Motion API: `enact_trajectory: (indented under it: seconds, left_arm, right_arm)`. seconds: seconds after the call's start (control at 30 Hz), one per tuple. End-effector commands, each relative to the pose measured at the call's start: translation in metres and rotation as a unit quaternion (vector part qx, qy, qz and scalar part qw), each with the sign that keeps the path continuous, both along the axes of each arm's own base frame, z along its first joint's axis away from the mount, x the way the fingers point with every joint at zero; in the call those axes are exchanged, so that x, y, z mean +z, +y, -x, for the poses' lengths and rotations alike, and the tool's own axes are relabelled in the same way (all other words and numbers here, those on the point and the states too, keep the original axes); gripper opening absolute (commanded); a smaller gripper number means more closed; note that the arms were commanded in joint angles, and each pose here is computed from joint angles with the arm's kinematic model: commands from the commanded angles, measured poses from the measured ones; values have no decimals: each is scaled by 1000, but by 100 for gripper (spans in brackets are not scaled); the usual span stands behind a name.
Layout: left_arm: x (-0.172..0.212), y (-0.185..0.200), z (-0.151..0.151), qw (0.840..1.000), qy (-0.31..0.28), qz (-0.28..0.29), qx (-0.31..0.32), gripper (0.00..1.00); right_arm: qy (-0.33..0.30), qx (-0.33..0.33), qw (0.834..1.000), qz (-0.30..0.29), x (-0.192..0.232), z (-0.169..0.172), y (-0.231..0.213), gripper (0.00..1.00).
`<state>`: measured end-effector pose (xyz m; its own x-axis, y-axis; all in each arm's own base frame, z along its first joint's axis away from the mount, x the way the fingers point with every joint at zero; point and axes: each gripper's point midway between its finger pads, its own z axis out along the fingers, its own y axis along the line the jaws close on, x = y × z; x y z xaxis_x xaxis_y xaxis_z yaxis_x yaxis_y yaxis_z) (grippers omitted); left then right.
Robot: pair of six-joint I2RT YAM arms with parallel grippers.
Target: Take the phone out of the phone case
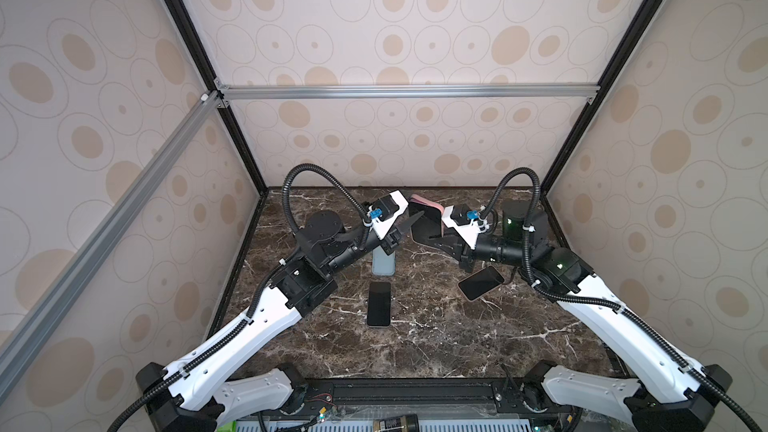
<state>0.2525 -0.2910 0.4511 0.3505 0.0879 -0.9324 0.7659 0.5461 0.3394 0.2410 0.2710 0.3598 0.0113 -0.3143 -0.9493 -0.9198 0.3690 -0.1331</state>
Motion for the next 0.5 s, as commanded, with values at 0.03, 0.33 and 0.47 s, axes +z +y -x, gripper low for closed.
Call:
enact_trajectory:
  seconds: [0.03, 0.33, 0.47]
  left_arm:
    - [-36, -15, 23, 990, 62, -56, -116, 38]
    - [-47, -2, 35, 978, 91, -82, -168, 37]
    - [-49, -2, 36, 977, 96, -82, -173, 37]
  right_arm:
    - [-79, 99, 991, -38, 43, 39, 13, 0]
    - [-80, 107, 990, -44, 47, 42, 14, 0]
    - [-75, 118, 989, -46, 48, 45, 15, 0]
